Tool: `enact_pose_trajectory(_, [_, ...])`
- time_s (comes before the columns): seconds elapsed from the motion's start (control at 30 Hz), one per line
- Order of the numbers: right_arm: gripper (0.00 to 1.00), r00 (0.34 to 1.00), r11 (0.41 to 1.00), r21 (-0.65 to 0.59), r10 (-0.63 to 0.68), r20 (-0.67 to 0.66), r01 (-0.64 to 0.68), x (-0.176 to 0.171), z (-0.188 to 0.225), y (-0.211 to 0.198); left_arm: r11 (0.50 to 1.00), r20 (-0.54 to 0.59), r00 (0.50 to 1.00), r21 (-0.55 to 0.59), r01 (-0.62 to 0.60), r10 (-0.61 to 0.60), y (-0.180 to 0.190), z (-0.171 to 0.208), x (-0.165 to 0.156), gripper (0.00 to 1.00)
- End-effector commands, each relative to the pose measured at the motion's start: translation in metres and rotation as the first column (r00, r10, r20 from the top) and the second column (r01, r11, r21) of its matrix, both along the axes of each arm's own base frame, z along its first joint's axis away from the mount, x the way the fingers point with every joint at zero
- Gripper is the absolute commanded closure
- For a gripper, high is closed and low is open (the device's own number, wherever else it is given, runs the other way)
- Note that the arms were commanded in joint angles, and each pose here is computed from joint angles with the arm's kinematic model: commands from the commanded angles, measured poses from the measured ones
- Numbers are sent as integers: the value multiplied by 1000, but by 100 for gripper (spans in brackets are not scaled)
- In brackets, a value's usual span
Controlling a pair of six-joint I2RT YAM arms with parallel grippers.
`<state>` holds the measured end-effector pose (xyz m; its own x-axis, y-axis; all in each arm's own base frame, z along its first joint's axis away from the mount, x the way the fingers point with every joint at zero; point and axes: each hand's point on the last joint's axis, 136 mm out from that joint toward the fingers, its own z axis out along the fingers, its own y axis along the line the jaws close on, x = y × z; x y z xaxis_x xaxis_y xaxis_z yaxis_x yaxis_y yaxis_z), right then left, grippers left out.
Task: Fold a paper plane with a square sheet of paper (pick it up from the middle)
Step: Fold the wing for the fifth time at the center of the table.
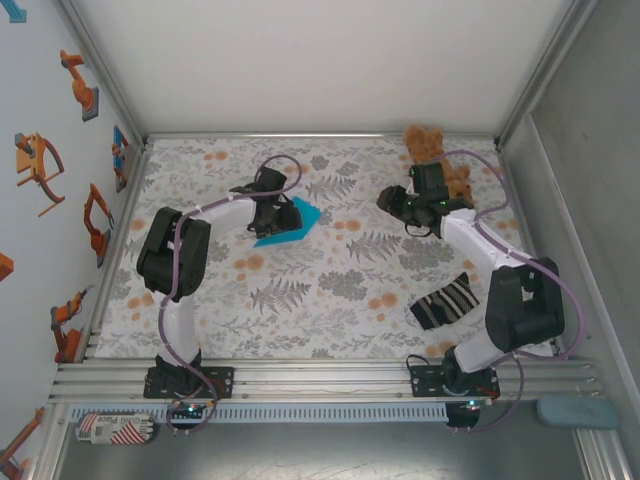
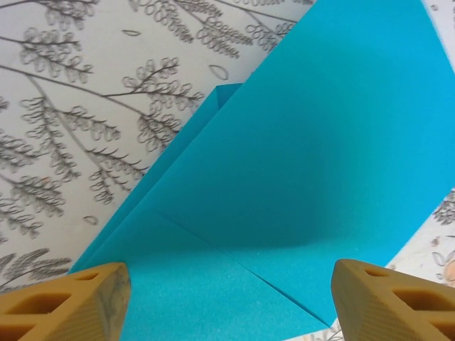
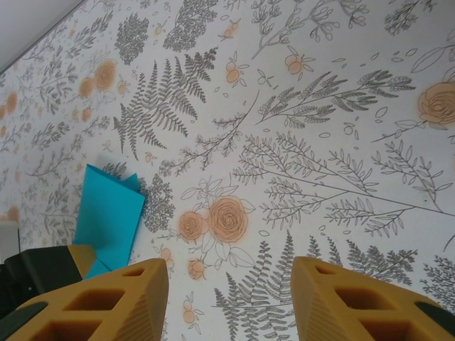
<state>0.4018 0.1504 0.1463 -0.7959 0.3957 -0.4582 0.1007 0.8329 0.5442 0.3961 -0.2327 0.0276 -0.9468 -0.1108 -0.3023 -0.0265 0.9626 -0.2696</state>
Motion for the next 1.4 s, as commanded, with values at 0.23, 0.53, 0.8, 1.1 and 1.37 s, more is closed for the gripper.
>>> enact_pose_trajectory(0.23, [55,989,964,266,42,-143,-3,-14,-41,38,963,-208,973,-229,-144,97,-54,-15,-35,32])
enact_pose_trajectory(0.53, [60,955,947,322,108,-275,-15,-43,-84,69,896,-264,954,-374,-239,145,-104,-6,-50,38])
enact_pose_trajectory(0.8, [80,934,924,371,208,-292,-90,-49,-92,95,894,-242,961,-389,-224,136,-107,2,-47,50])
enact_pose_trajectory(1.1, [90,915,928,344,258,-311,-145,-38,-109,116,902,-259,955,-364,-232,141,-101,-8,-52,66])
enact_pose_trajectory(1.37, [90,893,959,236,239,-381,-156,-46,-133,103,886,-194,979,-443,-139,57,-120,20,-41,65])
